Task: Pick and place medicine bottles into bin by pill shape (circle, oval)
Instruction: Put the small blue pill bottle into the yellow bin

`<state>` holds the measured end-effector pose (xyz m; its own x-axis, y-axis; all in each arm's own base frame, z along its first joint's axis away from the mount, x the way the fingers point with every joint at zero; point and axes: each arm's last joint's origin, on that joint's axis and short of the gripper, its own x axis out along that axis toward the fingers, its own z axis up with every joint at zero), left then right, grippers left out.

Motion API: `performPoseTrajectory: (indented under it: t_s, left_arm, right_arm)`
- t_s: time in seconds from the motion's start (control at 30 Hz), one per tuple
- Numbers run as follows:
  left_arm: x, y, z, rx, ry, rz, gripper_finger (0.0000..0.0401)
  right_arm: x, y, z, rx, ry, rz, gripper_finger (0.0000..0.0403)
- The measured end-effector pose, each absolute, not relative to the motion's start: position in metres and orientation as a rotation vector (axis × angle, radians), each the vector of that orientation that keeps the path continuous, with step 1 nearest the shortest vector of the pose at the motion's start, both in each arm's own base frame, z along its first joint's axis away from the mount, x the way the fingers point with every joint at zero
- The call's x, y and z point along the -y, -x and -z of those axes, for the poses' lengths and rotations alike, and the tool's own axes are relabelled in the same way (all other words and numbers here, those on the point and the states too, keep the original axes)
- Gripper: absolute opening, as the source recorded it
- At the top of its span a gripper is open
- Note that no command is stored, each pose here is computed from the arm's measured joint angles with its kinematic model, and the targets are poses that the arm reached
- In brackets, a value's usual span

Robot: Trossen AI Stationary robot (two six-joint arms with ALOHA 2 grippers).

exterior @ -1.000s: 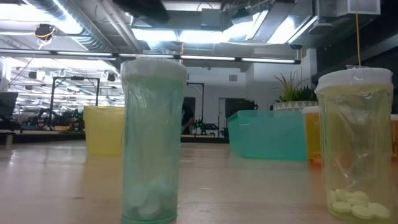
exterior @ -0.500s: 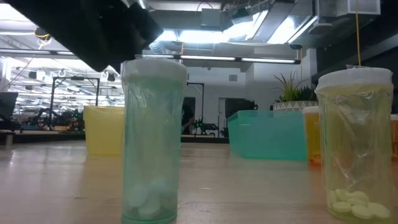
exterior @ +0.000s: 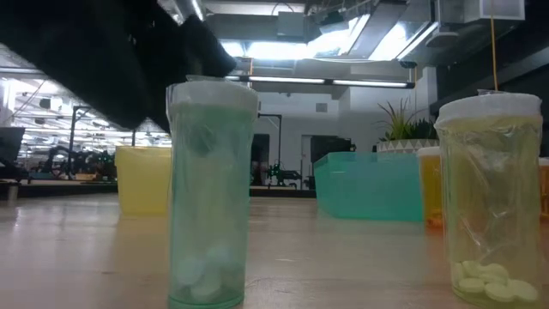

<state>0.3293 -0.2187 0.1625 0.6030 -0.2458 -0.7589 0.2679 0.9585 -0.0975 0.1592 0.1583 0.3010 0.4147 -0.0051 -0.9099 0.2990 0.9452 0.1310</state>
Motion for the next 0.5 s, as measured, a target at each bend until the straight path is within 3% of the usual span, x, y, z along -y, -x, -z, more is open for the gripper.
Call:
performPoseTrajectory:
  t_s: [0.5]
  left_arm:
    - [0.2236,-0.337,-0.1598,-0.801,-0.017,0.344,0.0167]
  right_arm:
    - [-0.1583,-0.1592,-0.3011,-1.132,-0.277,0.185,0.0269]
